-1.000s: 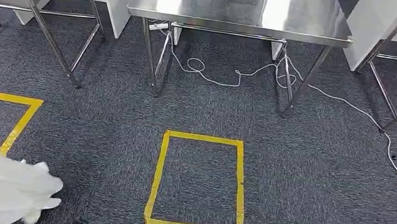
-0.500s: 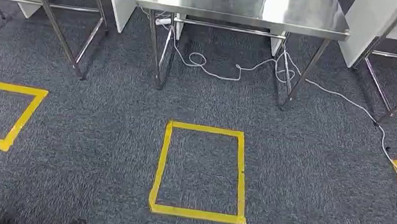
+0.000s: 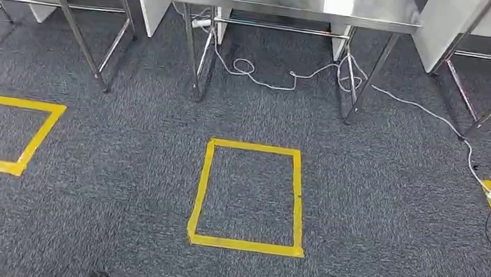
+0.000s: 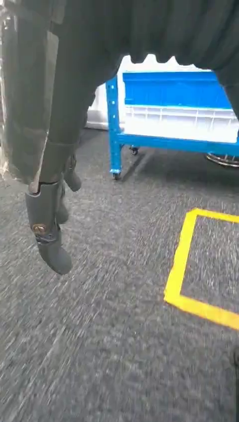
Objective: Take the parts from the cabinet and place them on the table.
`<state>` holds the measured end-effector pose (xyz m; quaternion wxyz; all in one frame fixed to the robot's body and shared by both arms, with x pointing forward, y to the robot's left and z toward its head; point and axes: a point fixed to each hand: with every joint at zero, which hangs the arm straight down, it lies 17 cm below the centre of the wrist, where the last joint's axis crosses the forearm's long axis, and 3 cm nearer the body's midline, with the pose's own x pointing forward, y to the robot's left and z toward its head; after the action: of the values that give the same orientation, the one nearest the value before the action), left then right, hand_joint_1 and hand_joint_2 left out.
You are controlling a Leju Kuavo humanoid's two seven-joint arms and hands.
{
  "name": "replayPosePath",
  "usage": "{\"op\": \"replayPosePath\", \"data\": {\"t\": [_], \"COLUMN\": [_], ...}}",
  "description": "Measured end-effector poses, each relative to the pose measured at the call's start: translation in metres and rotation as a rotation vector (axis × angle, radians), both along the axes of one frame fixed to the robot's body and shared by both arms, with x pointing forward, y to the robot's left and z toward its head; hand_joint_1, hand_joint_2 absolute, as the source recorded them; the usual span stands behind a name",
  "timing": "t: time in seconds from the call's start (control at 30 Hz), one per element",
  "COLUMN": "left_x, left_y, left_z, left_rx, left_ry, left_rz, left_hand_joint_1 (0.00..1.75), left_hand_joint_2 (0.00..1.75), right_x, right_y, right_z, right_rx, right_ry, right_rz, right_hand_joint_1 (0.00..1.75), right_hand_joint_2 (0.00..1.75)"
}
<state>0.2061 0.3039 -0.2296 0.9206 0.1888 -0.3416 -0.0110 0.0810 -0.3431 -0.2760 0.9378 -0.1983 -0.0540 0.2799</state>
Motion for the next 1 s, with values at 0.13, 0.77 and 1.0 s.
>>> {"op": "replayPosePath", "data": {"t": [0.13, 0.77, 1.0], "left_x": [-0.002, -0.005, -0.010], "left_y": [0.000, 0.000, -0.009], "left_z": [-0.001, -0.002, -0.007], "left_rx": [0.000, -0.003, -0.061], "left_ry": [0.003, 0.011, 0.039], "left_rz": [-0.002, -0.002, -0.007], "left_hand_joint_1": [0.00, 0.00, 0.00], "left_hand_joint_2": [0.00, 0.00, 0.00], "right_x": [-0.002, -0.007, -0.010], "right_y": [0.001, 0.009, 0.014], "right_z": [0.000, -0.002, -0.003], "right_rx": [0.002, 0.040, 0.056], "right_ry": [0.003, 0.029, 0.040], "right_rz": [0.000, -0.039, -0.042], "right_hand_joint_1": [0.00, 0.00, 0.00], "right_hand_joint_2": [1.75, 0.00, 0.00]}}
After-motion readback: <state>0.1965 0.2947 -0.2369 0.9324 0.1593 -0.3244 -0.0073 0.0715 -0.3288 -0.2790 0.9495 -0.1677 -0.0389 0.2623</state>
